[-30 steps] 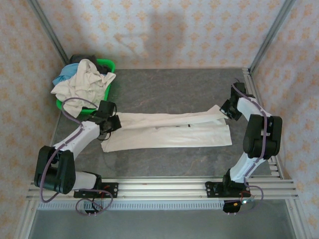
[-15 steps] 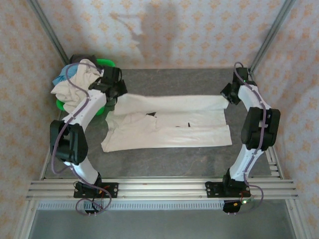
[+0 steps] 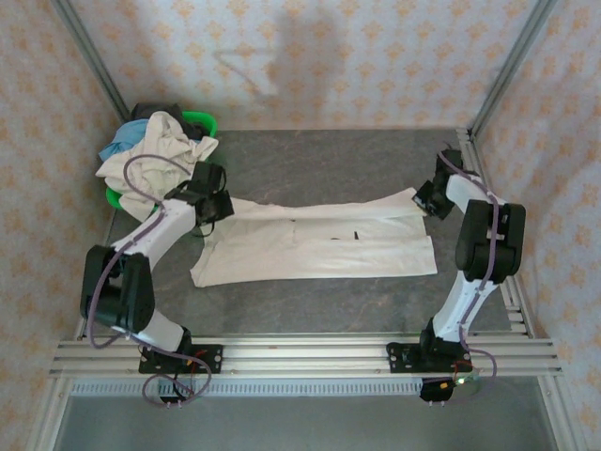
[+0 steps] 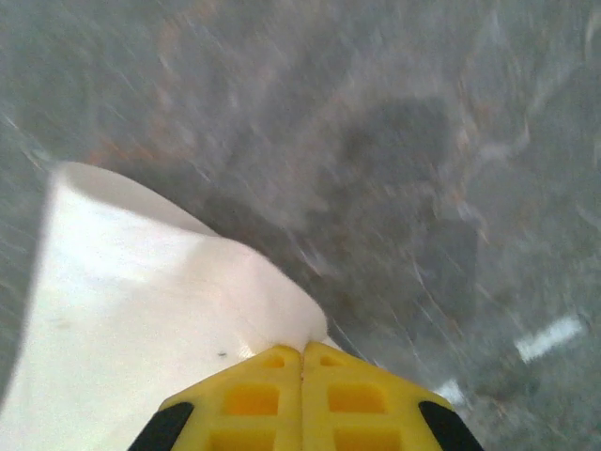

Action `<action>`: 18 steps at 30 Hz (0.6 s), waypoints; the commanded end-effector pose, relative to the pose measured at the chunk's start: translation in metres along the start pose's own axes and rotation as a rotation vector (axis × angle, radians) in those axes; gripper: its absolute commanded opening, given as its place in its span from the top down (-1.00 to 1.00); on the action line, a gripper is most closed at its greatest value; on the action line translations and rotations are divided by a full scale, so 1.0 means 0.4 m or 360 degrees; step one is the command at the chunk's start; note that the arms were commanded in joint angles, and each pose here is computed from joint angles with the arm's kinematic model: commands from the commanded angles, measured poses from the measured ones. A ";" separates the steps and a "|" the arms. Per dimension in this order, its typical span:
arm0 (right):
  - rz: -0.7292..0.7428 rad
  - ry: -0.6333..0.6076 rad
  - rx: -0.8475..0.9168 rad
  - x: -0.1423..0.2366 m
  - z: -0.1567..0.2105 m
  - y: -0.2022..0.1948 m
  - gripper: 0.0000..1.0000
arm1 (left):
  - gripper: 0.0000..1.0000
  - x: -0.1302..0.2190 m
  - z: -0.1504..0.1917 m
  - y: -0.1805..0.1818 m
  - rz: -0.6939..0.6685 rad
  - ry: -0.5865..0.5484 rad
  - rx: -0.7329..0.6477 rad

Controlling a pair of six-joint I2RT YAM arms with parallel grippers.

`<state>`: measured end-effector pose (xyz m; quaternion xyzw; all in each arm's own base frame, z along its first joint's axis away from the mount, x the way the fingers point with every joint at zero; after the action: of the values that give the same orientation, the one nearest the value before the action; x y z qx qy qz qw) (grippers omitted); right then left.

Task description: Fold and stack the t-shirts

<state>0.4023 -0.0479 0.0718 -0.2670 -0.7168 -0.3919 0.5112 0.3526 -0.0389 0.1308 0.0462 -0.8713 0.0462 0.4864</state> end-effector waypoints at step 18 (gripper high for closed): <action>0.0162 -0.0159 -0.0025 0.084 0.045 -0.130 0.66 | 0.77 -0.047 0.170 0.038 -0.0143 0.0054 0.0199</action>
<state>0.3515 -0.0511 0.0724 -0.2996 -0.7168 -0.3725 0.5076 0.3092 -0.0414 0.0728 0.0822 -0.8531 0.0809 0.5089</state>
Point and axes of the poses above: each hand's point on the last joint's axis, 136 mm out from that joint toward the fingers, its own x axis back along the fingers, its own y axis along the line the jaws close on, z = x × y, the point moved 3 cm from there along x, back along the fingers, and after that the axes turned 15 degrees about -x, right-handed, at the moved point
